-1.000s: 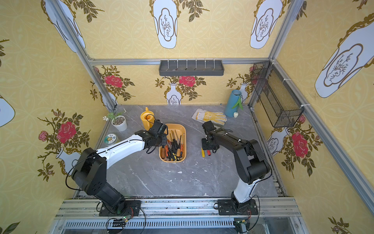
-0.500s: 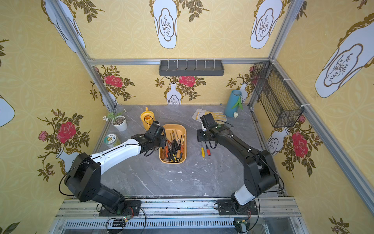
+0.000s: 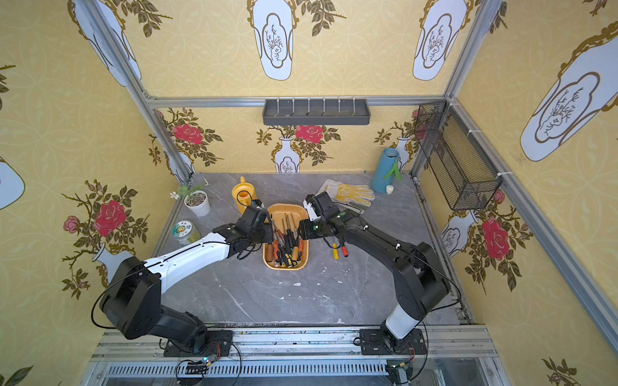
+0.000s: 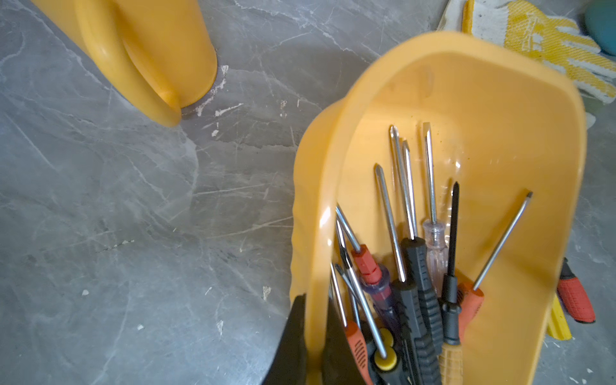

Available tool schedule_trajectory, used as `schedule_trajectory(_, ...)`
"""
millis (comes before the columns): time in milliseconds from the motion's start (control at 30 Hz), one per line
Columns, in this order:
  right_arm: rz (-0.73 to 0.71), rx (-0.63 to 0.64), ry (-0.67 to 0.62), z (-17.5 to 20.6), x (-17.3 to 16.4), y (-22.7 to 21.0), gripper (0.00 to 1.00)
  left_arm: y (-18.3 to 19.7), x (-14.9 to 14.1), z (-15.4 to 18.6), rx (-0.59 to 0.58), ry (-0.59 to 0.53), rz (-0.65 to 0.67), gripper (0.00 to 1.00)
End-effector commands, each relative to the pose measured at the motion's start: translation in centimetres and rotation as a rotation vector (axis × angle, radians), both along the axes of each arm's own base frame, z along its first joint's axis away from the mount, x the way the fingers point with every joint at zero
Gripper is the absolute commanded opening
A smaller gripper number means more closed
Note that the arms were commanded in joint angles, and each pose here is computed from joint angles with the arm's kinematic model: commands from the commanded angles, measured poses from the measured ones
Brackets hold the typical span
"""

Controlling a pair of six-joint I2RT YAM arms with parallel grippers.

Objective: Take out the screwdriver from the storage box
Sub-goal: Pick up the screwdriver from the storage box.

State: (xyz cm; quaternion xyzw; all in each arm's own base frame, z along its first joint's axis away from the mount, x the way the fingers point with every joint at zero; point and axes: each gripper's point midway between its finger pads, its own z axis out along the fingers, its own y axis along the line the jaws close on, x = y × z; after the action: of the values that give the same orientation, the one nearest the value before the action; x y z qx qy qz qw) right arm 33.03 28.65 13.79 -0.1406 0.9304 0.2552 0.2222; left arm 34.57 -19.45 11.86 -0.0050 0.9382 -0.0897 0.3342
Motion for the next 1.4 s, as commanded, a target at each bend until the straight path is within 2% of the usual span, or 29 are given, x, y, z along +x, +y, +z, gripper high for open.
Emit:
schedule_trajectory(0, 0.051, 0.044, -0.001, 0.3, -0.5, 2.7, 0.55, -1.0, 1.1, 1.7, -0.074, -0.069, 0.008, 0.00)
schedule_trajectory(233, 0.132, 0.030, 0.057, -2.1, -3.1, 5.9, 0.54, -0.5, 0.9, 1.7, -0.054, -0.068, 0.018, 0.00)
schedule_trajectory(567, 0.196, -0.050, 0.117, -6.4, -5.7, 6.8, 0.52, -0.3, 1.1, 0.9, -0.013, -0.046, 0.024, 0.00)
schedule_trajectory(767, 0.157, -0.113, 0.132, -8.8, -5.9, 6.9, 0.51, -0.2, 1.1, -0.1, 0.003, -0.009, 0.038, 0.00)
schedule_trajectory(867, 0.154, -0.139, 0.147, -9.5, -6.1, 7.0, 0.46, 0.0, 1.0, -0.3, 0.013, -0.002, 0.047, 0.00)
schedule_trajectory(1000, 0.143, -0.150, 0.142, -9.6, -6.2, 6.9, 0.43, 0.4, 1.0, -0.4, 0.029, -0.004, 0.052, 0.00)
schedule_trajectory(1367, 0.115, -0.087, 0.060, -6.5, -5.4, 7.0, 0.27, 0.4, 1.1, -0.4, 0.033, -0.002, 0.060, 0.00)
